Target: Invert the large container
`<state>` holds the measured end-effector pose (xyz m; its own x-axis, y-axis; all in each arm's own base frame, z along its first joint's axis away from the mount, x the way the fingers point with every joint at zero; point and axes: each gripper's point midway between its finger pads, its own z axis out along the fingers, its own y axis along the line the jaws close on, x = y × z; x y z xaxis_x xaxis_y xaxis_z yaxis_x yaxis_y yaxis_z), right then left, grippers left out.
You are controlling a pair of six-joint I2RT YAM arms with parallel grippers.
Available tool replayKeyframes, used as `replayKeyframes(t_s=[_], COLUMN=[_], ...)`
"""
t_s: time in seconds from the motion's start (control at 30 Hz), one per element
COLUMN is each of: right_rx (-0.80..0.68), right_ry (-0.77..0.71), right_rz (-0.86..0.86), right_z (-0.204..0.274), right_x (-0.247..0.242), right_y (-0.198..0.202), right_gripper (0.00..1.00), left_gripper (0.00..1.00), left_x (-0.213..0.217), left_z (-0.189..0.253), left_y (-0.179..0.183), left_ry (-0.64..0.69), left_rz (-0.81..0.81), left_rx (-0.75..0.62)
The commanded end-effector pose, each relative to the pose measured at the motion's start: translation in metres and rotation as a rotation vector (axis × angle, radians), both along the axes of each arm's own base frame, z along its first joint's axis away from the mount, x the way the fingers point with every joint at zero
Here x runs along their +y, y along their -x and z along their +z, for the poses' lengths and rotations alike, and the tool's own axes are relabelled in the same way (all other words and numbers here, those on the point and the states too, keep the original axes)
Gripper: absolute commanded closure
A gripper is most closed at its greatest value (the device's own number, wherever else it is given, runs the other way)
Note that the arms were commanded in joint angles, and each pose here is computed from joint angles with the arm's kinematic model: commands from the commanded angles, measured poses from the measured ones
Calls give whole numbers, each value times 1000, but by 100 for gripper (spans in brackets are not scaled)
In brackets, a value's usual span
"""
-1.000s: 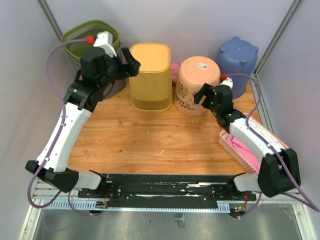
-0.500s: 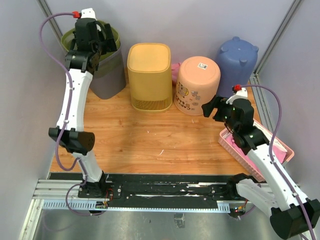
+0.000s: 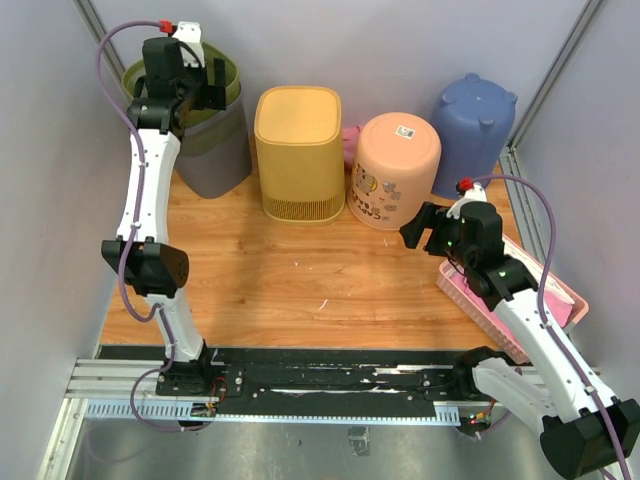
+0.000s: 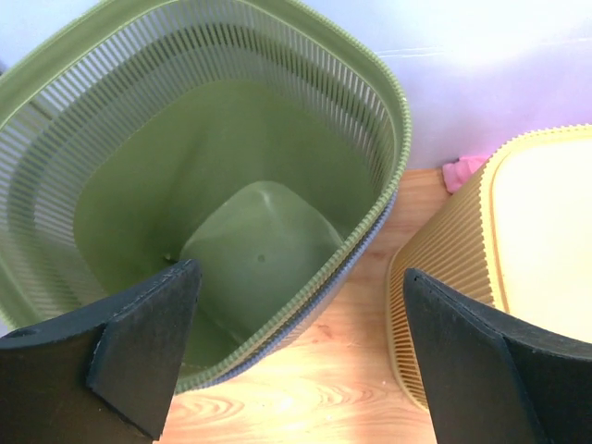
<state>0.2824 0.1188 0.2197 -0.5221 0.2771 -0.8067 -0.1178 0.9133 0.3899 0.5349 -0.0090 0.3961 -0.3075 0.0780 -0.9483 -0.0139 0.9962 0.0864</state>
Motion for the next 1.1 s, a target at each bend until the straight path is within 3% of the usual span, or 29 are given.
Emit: replayKeyframes(t_s=[0.0, 0.17, 0.33, 0.47, 0.67, 0.87, 1.07], right_rx=[19, 19, 14, 15, 25, 13, -62], right_ry=[3, -1, -6, -12, -36, -85, -116], right_rz=[28, 31, 37, 34, 48, 137, 273], right_z=[-3, -1, 4, 5, 4, 17, 49], right_x=[5, 6, 8, 8, 14, 32, 72], right_y=[6, 6, 4, 4, 3, 4, 11], right_gripper=[16, 16, 17, 17, 19, 20, 22], left_gripper=[6, 12, 32, 53, 98, 100, 100], left_x=[2, -2, -2, -5, -12, -19, -61], left_z=[-16, -43, -48, -43, -34, -12, -3], left_y=[-16, -11, -4, 6, 27, 69, 126], left_ry=[-4, 39, 57, 91, 146, 150, 239], left_rz=[-119, -175, -163, -164, -140, -73, -150], left_rx=[27, 107, 129, 126, 125, 93, 96])
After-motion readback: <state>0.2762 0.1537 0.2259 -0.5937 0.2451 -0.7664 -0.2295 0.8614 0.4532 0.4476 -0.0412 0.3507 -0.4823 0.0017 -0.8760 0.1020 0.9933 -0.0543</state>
